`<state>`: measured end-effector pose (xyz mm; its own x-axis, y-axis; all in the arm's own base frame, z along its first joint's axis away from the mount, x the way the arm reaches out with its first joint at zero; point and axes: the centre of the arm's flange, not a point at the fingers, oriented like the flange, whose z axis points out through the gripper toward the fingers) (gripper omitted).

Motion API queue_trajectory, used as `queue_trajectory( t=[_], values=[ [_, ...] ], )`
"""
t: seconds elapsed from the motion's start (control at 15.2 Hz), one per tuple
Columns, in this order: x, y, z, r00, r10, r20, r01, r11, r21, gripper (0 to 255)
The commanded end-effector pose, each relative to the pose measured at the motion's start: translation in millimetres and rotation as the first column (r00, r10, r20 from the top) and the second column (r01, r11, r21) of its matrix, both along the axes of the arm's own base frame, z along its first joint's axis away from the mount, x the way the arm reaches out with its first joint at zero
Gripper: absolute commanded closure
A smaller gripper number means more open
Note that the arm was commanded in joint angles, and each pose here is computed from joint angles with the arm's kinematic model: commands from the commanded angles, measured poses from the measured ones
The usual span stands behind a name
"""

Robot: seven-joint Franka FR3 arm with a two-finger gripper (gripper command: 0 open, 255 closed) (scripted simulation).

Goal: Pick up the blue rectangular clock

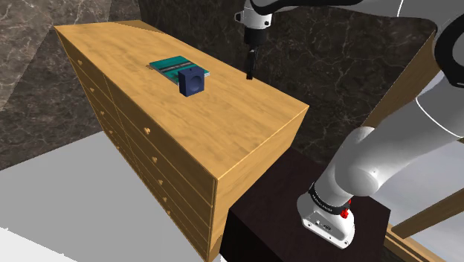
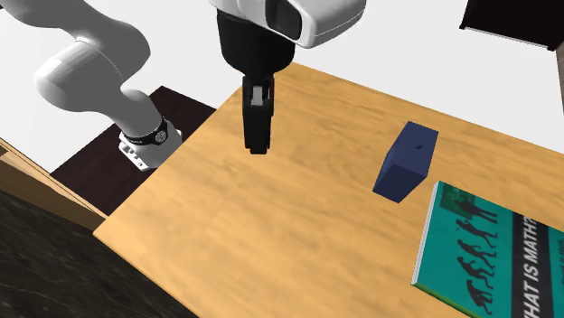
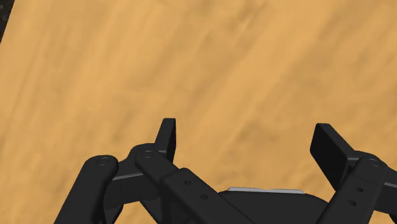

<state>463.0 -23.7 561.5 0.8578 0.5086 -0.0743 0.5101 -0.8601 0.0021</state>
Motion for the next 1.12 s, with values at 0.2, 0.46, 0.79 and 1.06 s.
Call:
queue_trajectory(
  t=[0.2, 0.46, 0.79, 1.06],
  values=[
    [60, 12, -10, 0.978, 0.209, 0.009, -0.209, 0.978, 0.013, 0],
    [107, 32, -16, 0.931, 0.365, 0.019, -0.366, 0.930, 0.022, 0],
    [159, 67, -23, 0.837, 0.547, 0.032, -0.548, 0.836, 0.031, 0],
    [196, 102, -28, 0.736, 0.675, 0.044, -0.677, 0.735, 0.036, 0]
  ],
)
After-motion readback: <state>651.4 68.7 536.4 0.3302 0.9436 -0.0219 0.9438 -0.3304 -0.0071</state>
